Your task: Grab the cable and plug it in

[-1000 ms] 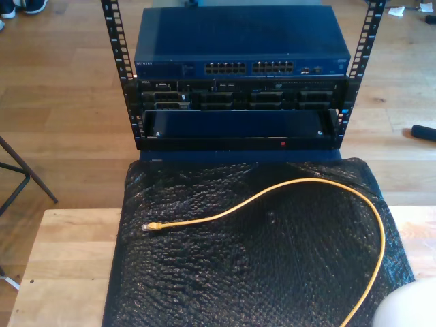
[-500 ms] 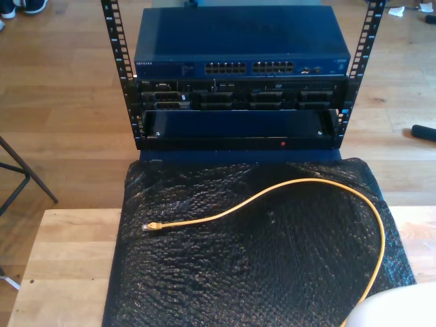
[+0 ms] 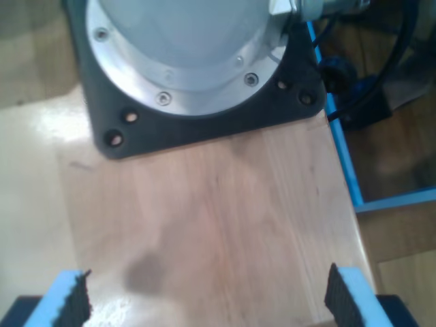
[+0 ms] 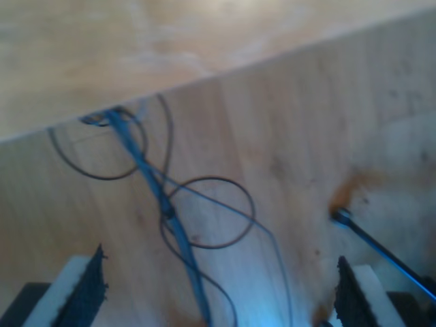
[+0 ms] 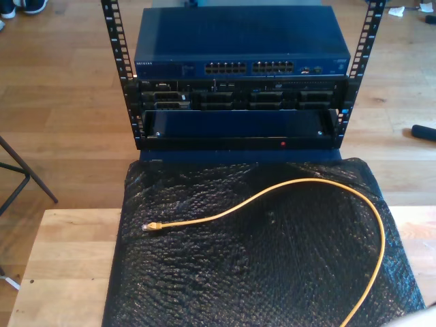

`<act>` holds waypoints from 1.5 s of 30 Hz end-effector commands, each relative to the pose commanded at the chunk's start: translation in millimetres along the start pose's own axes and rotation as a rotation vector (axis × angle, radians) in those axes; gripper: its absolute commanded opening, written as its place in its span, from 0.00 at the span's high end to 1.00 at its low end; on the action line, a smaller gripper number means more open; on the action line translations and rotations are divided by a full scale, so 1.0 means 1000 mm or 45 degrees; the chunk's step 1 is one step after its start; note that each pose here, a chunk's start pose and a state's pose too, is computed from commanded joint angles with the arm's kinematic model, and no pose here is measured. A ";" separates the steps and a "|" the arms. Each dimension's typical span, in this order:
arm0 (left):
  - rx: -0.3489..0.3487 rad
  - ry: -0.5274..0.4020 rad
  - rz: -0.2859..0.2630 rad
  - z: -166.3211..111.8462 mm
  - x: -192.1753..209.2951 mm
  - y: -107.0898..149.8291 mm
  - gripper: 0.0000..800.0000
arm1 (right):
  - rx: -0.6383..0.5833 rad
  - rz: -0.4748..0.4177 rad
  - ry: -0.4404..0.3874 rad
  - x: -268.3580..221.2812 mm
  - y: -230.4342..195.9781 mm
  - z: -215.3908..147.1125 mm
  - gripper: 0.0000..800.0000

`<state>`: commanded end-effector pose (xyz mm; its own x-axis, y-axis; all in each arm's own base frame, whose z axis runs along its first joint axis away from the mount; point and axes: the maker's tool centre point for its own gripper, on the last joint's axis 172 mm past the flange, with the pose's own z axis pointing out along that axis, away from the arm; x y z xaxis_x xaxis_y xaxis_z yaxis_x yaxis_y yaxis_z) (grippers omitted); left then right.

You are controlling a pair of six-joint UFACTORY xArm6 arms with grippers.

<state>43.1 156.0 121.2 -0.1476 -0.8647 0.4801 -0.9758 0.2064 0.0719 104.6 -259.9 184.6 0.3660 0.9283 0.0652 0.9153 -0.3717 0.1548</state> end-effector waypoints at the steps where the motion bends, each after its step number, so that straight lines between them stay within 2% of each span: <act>1: 0.002 0.000 -0.014 -0.002 0.001 -0.007 0.00 | 0.003 0.010 0.007 0.002 0.009 -0.002 0.01; 7: 0.014 0.005 -0.047 -0.016 0.012 -0.054 0.00 | 0.012 0.116 0.039 0.013 0.060 -0.013 0.01; 13: -0.073 0.046 -0.075 -0.028 0.043 -0.084 0.00 | 0.005 0.149 0.058 0.025 0.096 -0.020 0.01; 15: -0.056 0.060 -0.103 -0.035 0.052 -0.098 0.00 | -0.009 0.156 0.104 0.035 0.113 -0.023 0.01; 20: 0.055 0.120 -0.183 -0.042 0.070 -0.134 0.00 | 0.033 0.172 0.315 0.072 0.140 -0.036 0.01; 24: 0.069 0.133 -0.281 -0.042 0.077 -0.147 0.00 | 0.039 0.191 0.447 0.093 0.156 -0.056 0.01; 32: 0.013 0.128 -0.423 -0.035 0.095 -0.164 0.00 | 0.066 0.186 0.673 0.143 0.174 -0.086 0.01; 37: 0.079 0.207 -0.510 -0.037 0.110 -0.184 0.00 | 0.095 0.162 0.715 0.159 0.180 -0.087 0.01; 41: 0.089 0.231 -0.576 -0.037 0.113 -0.188 0.00 | 0.096 0.142 0.722 0.166 0.183 -0.088 0.01; 45: 0.120 0.268 -0.610 -0.039 0.118 -0.197 0.00 | 0.071 0.130 0.775 0.183 0.192 -0.094 0.01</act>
<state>224.0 31.0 197.7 0.3444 -0.7394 0.5785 -0.9376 -0.2397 0.2518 331.5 -161.5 319.1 0.3059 0.7139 0.6300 0.8942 -0.4426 0.0674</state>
